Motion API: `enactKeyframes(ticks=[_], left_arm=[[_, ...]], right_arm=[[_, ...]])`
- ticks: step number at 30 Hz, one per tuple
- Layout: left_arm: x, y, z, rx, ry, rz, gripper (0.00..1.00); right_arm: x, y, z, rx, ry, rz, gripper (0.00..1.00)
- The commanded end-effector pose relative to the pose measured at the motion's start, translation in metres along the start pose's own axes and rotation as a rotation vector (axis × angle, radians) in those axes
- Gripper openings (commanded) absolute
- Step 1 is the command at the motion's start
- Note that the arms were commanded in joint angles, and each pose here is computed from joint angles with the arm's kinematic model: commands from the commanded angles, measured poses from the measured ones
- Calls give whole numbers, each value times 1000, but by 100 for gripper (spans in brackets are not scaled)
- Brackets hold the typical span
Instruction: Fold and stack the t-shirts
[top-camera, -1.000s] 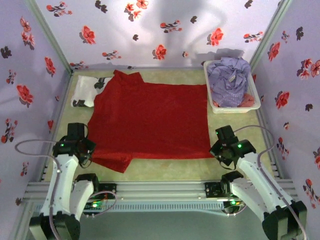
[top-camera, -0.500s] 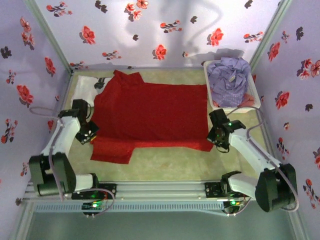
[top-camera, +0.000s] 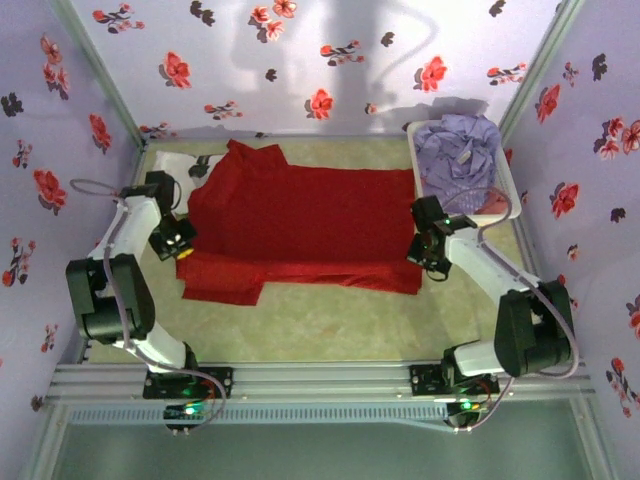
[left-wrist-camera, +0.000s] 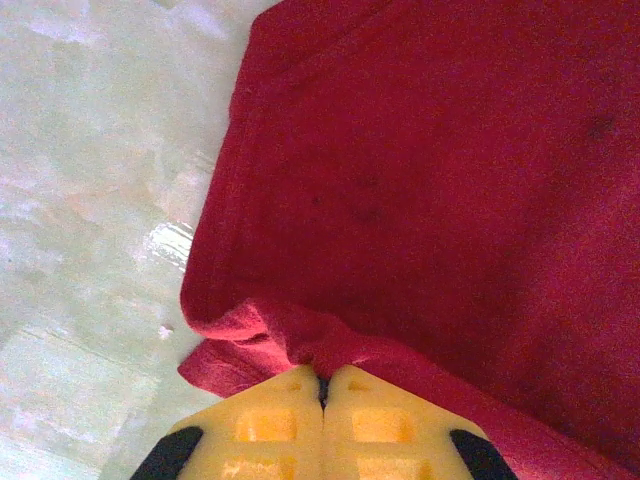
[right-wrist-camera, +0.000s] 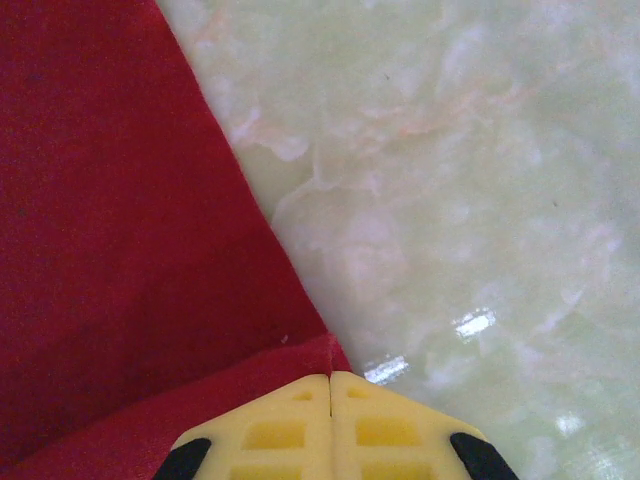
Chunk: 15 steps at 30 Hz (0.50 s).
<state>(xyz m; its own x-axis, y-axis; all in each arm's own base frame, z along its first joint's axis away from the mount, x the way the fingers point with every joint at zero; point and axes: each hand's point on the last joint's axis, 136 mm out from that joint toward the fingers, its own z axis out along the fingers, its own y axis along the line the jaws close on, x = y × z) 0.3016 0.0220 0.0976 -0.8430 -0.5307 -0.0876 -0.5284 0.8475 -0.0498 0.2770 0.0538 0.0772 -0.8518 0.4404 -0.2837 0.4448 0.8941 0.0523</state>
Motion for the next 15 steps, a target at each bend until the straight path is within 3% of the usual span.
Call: enactKeyframes(ticks=[1, 15], left_arm=[[-2, -1, -6, 12, 27, 11, 0], [-32, -20, 14, 45, 132, 31, 0]], right_arm=[[-16, 7, 0, 1, -22, -24, 0], [-38, 28, 31, 13, 27, -75, 0]])
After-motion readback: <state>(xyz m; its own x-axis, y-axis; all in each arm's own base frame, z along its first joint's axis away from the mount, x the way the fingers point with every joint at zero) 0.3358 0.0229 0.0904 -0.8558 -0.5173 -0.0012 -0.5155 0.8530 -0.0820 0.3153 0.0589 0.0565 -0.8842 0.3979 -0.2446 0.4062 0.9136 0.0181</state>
